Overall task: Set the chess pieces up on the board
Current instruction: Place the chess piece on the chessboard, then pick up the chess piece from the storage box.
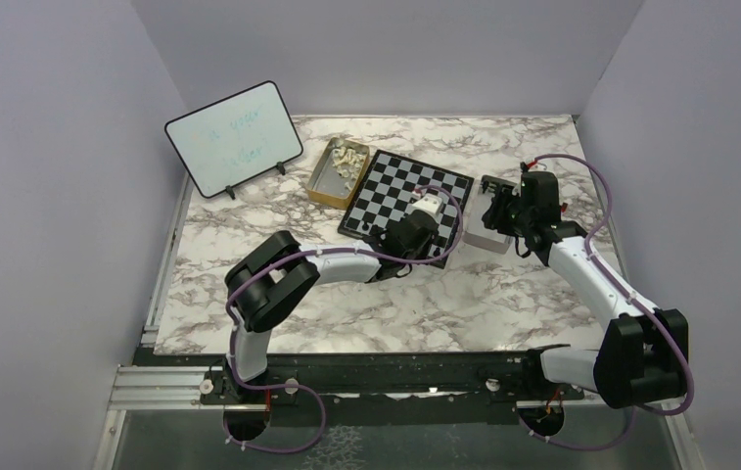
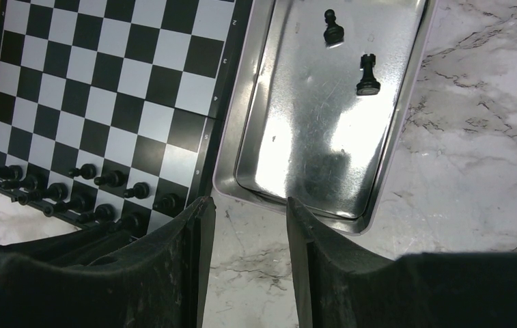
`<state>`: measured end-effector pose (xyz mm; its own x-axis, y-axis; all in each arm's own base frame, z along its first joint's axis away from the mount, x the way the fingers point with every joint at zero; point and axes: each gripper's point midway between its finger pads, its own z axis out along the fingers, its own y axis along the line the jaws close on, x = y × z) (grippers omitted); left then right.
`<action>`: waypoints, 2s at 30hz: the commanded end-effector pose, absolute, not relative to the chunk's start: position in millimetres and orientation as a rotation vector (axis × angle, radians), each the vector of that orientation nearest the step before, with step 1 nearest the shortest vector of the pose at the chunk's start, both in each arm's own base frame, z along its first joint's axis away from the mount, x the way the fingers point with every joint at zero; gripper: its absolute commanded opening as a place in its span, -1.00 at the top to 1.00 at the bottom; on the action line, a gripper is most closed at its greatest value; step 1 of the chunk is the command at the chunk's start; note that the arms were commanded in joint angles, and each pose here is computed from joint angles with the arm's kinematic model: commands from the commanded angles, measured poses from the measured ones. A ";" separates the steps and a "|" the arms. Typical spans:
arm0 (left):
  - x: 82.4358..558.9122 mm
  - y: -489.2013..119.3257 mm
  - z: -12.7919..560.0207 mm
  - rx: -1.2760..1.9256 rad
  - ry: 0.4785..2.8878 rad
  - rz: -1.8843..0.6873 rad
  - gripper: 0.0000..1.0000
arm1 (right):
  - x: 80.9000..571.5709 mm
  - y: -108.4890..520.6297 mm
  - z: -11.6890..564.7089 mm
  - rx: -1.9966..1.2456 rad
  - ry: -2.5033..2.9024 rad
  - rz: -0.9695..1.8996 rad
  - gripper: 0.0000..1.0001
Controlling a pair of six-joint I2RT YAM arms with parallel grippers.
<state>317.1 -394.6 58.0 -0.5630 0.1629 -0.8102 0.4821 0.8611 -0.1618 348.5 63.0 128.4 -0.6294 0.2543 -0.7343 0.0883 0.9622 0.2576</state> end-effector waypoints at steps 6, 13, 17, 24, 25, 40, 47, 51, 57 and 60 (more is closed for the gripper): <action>317.0 -404.9 77.5 0.480 2.137 -0.498 0.56 | 354.0 64.1 131.2 0.236 2.225 0.263 0.05; 315.0 -402.2 118.4 0.452 2.102 -0.532 0.27 | 356.0 71.6 140.5 0.227 2.196 0.320 0.06; 311.3 -397.4 148.0 0.436 2.081 -0.594 0.07 | 357.9 72.2 149.0 0.213 2.175 0.322 0.06; 313.9 -368.1 187.6 0.413 2.112 -0.729 -0.29 | 368.3 51.3 156.8 0.126 2.146 0.150 0.08; 314.9 -362.2 192.7 0.407 2.116 -0.764 -0.35 | 370.3 46.3 156.6 0.125 2.146 0.114 0.08; 298.7 -241.2 218.3 0.477 2.102 -0.581 -0.98 | 408.7 5.6 108.2 0.115 2.326 -0.240 0.12; 289.7 -206.0 189.1 0.448 2.097 -0.426 -0.98 | 418.1 -7.4 91.6 0.118 2.363 -0.347 0.23; 289.9 -199.1 187.6 0.449 2.096 -0.384 -0.98 | 422.2 -11.7 83.5 0.106 2.392 -0.386 0.27; 292.1 -192.2 193.8 0.426 2.074 -0.349 -0.98 | 427.9 -7.0 75.4 0.084 2.421 -0.366 0.28; 294.2 -185.9 195.6 0.405 2.067 -0.313 -0.98 | 429.5 -11.7 70.8 0.080 2.432 -0.404 0.28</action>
<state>286.3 -198.0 179.7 -0.5278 0.1740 -0.8313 0.4505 0.8871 -0.1003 425.4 -1.9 71.5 -0.7641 -0.0275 -0.6445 0.1481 0.9650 -0.2167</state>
